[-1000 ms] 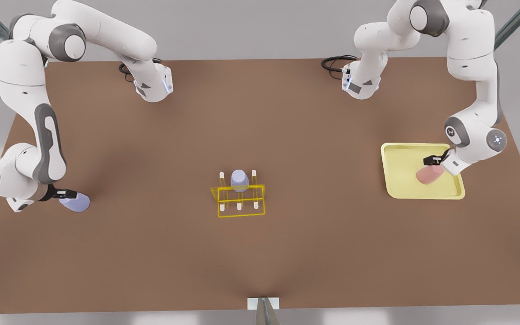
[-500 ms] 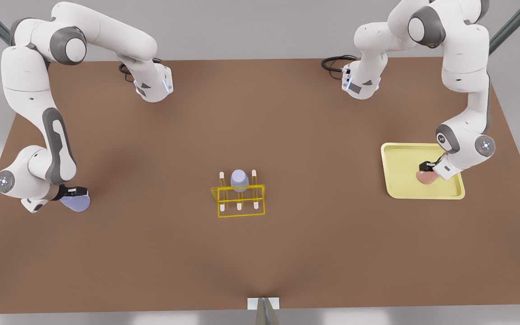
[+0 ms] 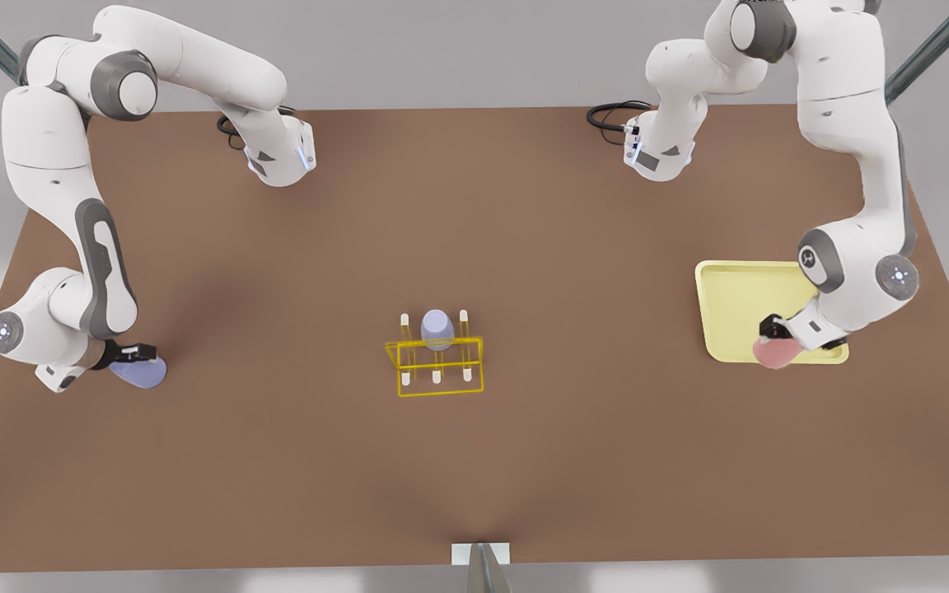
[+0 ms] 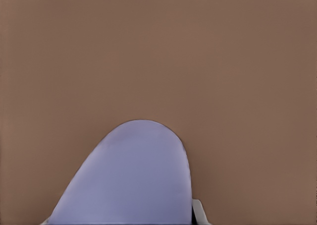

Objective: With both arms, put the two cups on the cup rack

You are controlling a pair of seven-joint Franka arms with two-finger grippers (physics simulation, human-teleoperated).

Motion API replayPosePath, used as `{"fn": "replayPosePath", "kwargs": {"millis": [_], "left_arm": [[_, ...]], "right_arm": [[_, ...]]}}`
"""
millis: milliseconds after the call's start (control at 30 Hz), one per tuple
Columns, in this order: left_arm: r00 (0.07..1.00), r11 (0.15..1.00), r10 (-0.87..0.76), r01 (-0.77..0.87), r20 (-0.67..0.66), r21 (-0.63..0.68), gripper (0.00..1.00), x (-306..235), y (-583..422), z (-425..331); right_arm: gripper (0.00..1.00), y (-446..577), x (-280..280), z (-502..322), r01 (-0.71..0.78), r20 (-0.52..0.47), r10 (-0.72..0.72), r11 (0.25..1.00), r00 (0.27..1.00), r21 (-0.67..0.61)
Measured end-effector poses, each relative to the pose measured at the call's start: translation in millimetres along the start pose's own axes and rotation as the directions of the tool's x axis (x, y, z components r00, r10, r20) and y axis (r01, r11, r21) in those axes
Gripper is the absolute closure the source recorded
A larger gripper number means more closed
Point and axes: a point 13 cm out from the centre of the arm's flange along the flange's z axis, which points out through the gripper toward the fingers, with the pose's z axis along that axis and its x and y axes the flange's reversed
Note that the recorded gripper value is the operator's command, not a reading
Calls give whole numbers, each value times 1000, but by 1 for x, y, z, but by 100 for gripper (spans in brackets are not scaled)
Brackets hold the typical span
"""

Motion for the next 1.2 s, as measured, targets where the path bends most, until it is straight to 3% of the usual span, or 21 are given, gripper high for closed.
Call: {"fn": "replayPosePath", "kwargs": {"millis": [100,233,367,600,833,867,900,1200], "left_arm": [[994,994,101,-102,28,47,16,-102,-99,-41],[989,973,147,-148,19,178,16,-172,-260,-48],[993,967,120,-113,-15,229,16,-191,-401,-47],[994,953,-107,108,-16,283,15,-203,-526,-64],[942,884,-325,333,-80,328,14,-205,-576,-44],[934,874,-348,356,-85,332,12,-205,-583,-41],[926,864,-368,375,-89,336,0,-206,-590,-38],[816,759,-566,571,-116,312,0,-225,-545,-53]], "right_arm": [[32,0,-5,-5,12,9,-12,1000,1000,7],[31,9,-16,-18,37,22,-37,999,999,8],[30,25,-32,-32,70,34,-69,998,997,-3],[30,117,-95,-73,225,104,-220,973,970,-41],[30,245,-140,-105,404,173,-389,913,905,-64],[30,266,-146,-109,427,184,-410,902,894,-66],[30,290,-152,-112,451,196,-431,890,881,-70],[30,457,-196,-142,590,326,-532,801,781,-106]]}}
